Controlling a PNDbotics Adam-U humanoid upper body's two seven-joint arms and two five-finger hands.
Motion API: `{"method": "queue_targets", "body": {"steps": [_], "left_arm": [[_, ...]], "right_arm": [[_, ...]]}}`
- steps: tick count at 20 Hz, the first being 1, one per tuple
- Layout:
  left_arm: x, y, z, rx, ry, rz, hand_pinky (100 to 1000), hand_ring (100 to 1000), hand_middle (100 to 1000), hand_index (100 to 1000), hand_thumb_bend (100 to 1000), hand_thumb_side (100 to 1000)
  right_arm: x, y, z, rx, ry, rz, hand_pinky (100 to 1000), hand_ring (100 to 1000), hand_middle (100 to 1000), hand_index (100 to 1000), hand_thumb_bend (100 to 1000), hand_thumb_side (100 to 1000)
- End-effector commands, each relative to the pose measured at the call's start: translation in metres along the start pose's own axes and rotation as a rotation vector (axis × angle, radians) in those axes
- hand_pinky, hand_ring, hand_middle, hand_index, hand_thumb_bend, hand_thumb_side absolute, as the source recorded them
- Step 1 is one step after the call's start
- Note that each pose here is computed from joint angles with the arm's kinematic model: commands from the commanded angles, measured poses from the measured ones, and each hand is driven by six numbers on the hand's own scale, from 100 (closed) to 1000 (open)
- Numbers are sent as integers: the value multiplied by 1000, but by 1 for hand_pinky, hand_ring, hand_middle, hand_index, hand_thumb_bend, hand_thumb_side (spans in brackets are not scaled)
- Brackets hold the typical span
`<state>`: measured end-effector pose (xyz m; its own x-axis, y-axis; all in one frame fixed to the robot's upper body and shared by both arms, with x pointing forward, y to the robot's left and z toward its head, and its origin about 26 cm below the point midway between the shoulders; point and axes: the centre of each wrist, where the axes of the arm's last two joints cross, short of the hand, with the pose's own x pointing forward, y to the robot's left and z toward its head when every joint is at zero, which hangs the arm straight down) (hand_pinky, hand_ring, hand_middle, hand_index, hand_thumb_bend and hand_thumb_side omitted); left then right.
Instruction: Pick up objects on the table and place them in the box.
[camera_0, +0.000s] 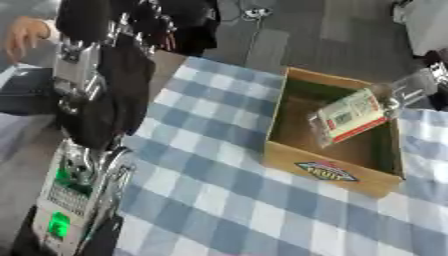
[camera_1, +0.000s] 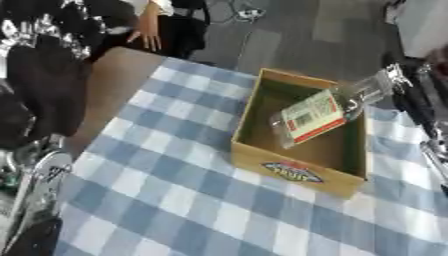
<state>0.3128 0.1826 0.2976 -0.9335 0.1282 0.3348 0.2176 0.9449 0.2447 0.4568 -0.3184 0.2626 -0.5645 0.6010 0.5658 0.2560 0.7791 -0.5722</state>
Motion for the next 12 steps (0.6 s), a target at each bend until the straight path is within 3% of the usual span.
{"method": "queue_targets", "body": {"steps": [1,5,7,12], "left_arm": [[6,-1,-6,-12,-32,4,721,652,795,994,344,936],[6,-1,-6,-12,-34,4,721,653,795,994,346,936],[6,-1,-6,-11,-35,4,721,653,795,994,346,936],[6,-1,-6,-11,-36,3,721,653,795,993,347,935]], "right_arm": [[6,-20,-7,18,-58,31,394,452,495,825,100,1000],[6,-24,-7,101,-87,33,687,623,673,975,100,1000],[6,-25,-7,128,-98,30,757,664,724,1000,107,1000],[5,-28,-8,152,-113,17,797,692,755,1000,115,1000]]}}
